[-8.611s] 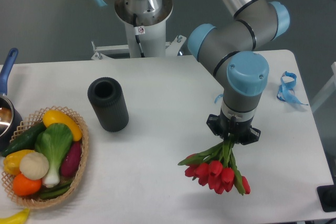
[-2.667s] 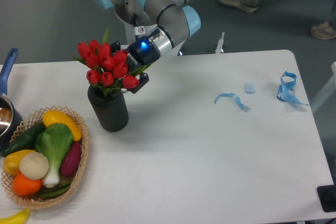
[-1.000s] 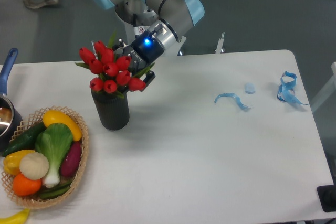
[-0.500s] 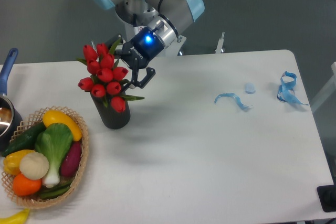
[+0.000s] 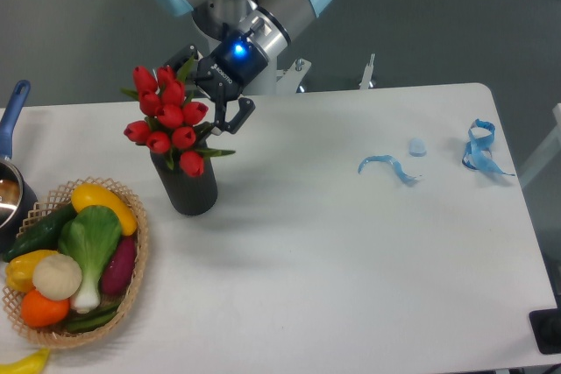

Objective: Insert the flowers into the vase

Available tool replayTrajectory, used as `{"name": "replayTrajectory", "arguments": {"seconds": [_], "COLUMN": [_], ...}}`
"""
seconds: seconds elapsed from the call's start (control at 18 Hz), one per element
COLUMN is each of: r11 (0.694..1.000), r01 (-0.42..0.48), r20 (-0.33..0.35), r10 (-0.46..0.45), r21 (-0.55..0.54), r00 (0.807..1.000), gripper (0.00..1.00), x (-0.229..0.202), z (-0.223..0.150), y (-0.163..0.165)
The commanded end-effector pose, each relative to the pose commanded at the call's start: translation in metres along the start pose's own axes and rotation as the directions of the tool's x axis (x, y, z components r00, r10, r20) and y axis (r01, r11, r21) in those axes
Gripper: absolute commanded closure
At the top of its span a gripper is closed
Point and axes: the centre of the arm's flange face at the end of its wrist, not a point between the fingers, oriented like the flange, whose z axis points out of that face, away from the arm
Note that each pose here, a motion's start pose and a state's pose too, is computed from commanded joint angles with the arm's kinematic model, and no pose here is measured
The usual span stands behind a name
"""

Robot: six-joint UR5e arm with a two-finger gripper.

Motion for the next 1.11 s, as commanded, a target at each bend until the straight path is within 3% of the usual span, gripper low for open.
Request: {"name": "replayTrajectory", "arguments": {"seconds": [0.22,0.61,0.83,1.11], "r11": [1.000,0.984,0.966,0.956], "r01": [-0.007,-0.029,-0.085,-0.069], "r20": [0.013,0.136,0.219,0.326], "r10": [0.007,0.053,0.140,0.164], "r21": [-0.009,-0.176,-0.243,-0.285], "r00": [1.000,0.989,0.966,0.931], "gripper": [0.00,0.00,0.00,0.00], "x": [0.002,0.008,0.008,-0.034], "z": [-0.003,-0.018,-0.038,-0.076], "y": [-0.004,-0.003,-0.023,-0.053]}}
